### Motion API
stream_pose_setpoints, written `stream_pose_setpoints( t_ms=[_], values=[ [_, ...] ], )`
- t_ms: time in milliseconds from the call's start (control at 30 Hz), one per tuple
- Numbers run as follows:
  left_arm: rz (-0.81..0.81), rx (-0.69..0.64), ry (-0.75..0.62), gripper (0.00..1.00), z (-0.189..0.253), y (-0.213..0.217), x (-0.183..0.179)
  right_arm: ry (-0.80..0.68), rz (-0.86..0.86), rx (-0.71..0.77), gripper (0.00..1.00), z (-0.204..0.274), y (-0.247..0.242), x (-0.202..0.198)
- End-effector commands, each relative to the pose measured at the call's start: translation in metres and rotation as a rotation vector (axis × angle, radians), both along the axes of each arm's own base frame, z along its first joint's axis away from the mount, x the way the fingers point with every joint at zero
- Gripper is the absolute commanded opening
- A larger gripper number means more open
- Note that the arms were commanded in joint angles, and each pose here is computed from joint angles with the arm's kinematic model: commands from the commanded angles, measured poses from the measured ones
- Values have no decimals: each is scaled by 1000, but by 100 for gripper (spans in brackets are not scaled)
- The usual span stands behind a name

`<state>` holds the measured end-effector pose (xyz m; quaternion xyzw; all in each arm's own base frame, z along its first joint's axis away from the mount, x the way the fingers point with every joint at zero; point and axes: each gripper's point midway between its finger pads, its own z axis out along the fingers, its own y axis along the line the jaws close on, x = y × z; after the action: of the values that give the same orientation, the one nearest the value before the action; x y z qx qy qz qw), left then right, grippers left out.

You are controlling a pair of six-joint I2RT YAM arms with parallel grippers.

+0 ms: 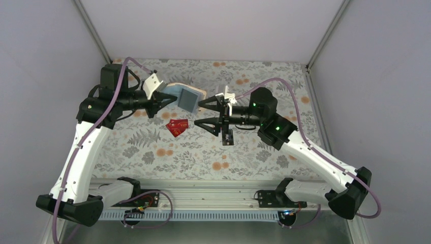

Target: Take the credit cards out of the card holder

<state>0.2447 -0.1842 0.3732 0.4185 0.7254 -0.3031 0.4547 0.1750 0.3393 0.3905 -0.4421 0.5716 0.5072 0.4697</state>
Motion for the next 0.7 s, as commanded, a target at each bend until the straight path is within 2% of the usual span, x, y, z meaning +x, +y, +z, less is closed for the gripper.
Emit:
stream_pose_setpoints(
  t_ms=[0,400,667],
  values=[
    [-5,-22,-21,2,8,0,-1,-61,78,58,78,26,-2,-18],
    [-39,-35,-26,2,11,-3,-9,-41,-38,49,74,32,4,8],
    [-52,-42,-24,3,12,-4,-12,-67,4,41,74,33,9,5]
  ],
)
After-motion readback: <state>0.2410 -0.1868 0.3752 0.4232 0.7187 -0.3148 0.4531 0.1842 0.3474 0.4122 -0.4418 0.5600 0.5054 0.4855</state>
